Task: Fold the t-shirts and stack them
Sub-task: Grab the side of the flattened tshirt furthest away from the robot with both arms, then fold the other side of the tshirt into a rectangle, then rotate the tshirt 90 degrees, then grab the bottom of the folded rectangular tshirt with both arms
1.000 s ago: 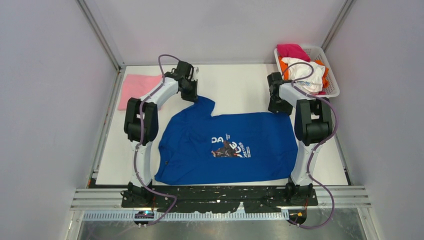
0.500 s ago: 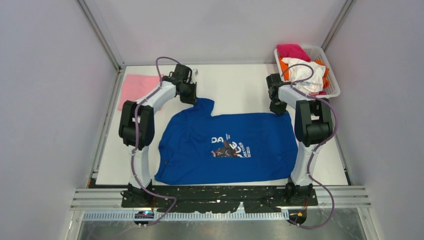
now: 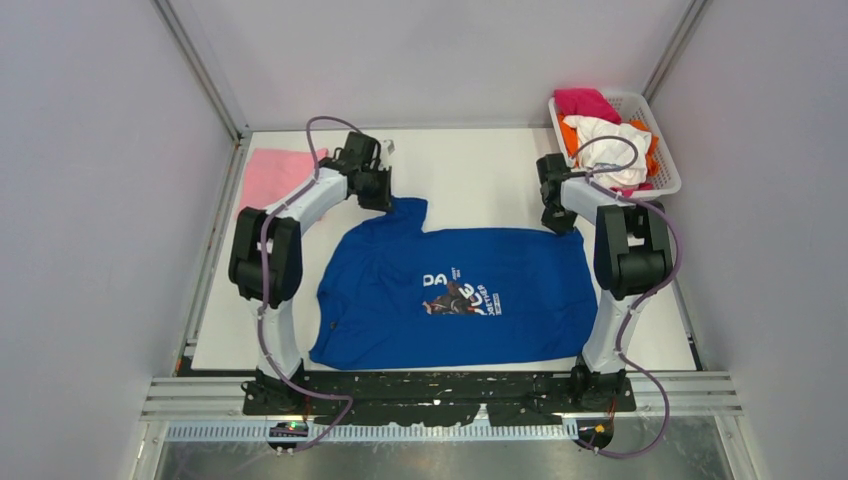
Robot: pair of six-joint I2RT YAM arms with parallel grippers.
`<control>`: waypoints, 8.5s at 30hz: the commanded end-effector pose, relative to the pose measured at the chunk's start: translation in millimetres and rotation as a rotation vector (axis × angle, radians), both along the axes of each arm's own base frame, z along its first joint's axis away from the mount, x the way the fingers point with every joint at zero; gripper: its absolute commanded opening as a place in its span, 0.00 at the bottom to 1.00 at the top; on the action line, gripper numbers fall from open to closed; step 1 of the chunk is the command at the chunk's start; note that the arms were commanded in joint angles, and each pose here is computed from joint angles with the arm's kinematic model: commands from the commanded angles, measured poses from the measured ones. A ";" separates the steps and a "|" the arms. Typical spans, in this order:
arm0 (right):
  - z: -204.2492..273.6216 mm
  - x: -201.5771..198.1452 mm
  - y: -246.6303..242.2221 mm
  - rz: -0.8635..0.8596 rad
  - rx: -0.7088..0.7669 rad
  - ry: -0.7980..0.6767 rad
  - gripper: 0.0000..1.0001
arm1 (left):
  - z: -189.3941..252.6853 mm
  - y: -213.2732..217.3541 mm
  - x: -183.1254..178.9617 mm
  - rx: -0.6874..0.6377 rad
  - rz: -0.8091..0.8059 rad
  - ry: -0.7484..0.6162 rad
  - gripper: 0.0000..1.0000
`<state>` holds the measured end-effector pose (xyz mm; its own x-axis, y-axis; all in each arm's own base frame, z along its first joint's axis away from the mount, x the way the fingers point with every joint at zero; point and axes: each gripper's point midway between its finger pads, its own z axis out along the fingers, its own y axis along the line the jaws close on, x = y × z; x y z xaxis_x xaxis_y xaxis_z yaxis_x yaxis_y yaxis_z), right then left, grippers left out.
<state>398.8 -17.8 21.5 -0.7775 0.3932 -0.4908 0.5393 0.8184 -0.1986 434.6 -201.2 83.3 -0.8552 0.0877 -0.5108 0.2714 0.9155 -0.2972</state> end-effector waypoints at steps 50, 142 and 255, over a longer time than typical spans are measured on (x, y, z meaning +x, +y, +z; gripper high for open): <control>84.7 -152.6 8.7 0.183 0.037 -0.302 0.05 | 35.1 50.8 -249.6 -0.130 0.092 -0.309 0.00; 103.4 -166.4 53.2 0.352 0.274 -0.525 0.95 | -58.0 62.7 -293.0 0.152 0.258 0.073 1.00; 35.5 -243.0 169.1 0.663 0.711 -0.166 0.90 | -25.1 -83.9 -346.5 -0.212 -0.118 0.149 0.72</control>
<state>161.0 150.7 62.9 -0.8828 0.1471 -0.4462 -0.0964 0.8727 0.4786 78.4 -264.5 56.6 -0.9001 0.1758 -0.3985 0.3673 0.7981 -0.4775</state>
